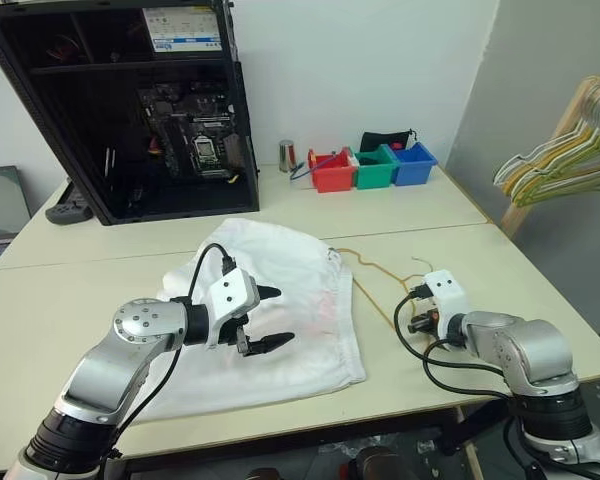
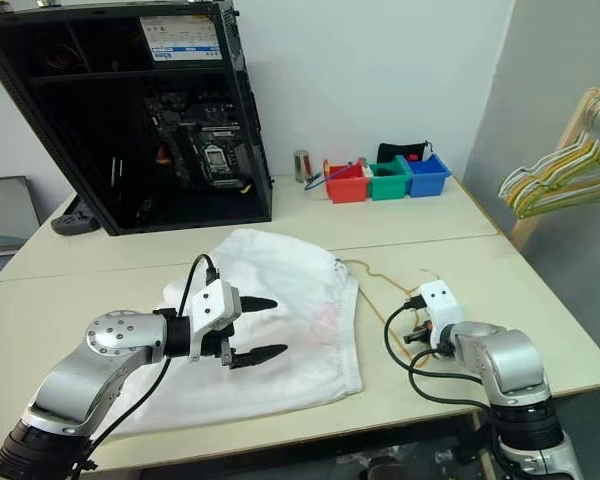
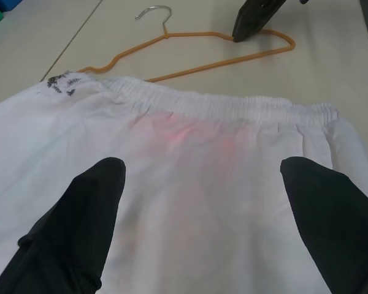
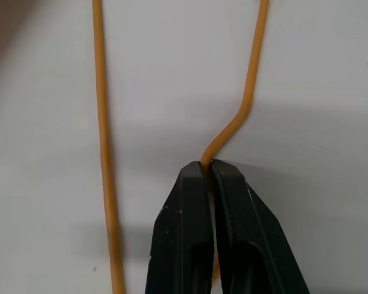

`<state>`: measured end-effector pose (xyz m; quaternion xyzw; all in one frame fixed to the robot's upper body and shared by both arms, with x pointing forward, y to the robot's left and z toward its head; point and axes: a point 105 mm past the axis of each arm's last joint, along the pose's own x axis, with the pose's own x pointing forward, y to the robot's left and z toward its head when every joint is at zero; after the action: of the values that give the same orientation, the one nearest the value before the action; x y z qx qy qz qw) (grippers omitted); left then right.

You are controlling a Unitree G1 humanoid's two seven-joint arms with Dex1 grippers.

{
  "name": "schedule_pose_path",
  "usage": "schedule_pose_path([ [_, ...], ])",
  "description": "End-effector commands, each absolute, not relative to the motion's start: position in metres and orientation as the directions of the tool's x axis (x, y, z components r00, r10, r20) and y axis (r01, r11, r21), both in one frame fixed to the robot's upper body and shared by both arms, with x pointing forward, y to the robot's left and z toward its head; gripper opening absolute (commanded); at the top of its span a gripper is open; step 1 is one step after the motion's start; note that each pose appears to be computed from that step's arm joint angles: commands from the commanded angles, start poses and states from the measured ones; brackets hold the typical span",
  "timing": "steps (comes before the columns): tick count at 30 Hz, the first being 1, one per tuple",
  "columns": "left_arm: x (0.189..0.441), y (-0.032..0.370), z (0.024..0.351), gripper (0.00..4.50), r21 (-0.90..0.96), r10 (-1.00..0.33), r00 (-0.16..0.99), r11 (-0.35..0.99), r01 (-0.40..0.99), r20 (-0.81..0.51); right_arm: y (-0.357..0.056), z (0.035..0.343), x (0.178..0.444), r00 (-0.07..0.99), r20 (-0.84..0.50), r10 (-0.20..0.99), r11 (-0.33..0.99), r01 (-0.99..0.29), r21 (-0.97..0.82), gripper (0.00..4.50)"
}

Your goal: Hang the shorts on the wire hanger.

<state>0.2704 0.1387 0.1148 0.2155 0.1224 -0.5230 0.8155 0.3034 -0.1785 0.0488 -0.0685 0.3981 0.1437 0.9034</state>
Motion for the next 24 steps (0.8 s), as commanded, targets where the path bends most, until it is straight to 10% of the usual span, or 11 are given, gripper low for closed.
schedule_pose_path([
  [1,0.280,0.139,0.130,4.36,0.281,-0.801,0.458,0.371,0.885,-0.386,-0.227,0.063,0.320,0.717,-0.697,0.016,0.962,-0.201,-0.185,0.02],
  [14,0.355,0.160,0.212,4.36,0.346,-0.737,0.660,0.587,0.732,-0.144,-0.219,0.190,0.391,0.943,-0.275,0.187,0.519,-0.333,-0.787,0.02],
  [24,0.378,0.169,0.262,4.43,0.290,-0.790,0.606,0.560,0.776,-0.096,-0.189,0.233,0.409,0.914,-0.043,0.402,0.055,-0.071,-0.996,0.00],
])
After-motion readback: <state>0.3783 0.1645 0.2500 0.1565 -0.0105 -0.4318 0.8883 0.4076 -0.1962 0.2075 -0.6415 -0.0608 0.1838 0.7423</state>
